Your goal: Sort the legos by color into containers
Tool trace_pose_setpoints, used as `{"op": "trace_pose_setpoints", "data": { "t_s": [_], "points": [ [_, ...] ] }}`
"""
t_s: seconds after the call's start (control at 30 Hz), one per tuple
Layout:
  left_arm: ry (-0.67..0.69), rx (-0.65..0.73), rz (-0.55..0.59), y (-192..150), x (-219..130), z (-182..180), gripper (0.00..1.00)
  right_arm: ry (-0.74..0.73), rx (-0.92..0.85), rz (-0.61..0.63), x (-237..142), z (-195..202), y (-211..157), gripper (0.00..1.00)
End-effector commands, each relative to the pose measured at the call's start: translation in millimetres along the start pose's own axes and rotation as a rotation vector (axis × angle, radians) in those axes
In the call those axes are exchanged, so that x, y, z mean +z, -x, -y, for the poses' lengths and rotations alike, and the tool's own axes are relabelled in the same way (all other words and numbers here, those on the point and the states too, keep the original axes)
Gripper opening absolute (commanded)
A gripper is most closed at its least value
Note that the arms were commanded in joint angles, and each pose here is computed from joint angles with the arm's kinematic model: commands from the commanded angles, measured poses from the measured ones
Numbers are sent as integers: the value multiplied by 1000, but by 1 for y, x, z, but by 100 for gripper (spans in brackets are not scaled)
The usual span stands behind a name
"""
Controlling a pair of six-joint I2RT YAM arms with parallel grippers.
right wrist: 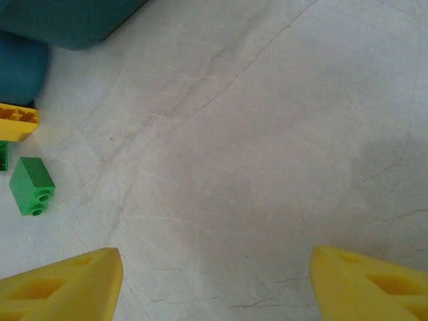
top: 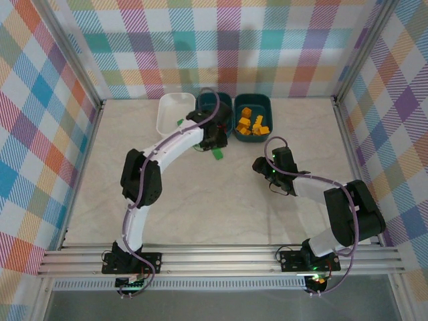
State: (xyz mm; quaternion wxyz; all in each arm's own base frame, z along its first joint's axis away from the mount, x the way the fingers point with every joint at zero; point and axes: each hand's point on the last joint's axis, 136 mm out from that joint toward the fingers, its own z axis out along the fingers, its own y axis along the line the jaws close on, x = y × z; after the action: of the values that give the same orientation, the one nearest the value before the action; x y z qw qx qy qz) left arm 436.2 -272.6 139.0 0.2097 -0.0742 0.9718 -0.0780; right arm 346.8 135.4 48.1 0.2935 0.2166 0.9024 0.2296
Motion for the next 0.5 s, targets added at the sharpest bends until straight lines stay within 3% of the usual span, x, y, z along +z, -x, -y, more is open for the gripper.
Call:
{"op": "trace_pose_setpoints", "data": {
  "t_s": [0.0,0.1,0.23,0.47],
  "points": [
    [48,-102,62,64,-1,-65,34,19,11,10,2,-5,6,74],
    [71,-194,35,94,24,-106,34,22,9,6,3,-6,5,74],
    [3,-198,-46,113,52,-119,34,8,-12,3,4,-6,7,74],
    [-1,-222,5,143,65,-143,39,16,-17,-15,7,-8,5,74]
  ]
}}
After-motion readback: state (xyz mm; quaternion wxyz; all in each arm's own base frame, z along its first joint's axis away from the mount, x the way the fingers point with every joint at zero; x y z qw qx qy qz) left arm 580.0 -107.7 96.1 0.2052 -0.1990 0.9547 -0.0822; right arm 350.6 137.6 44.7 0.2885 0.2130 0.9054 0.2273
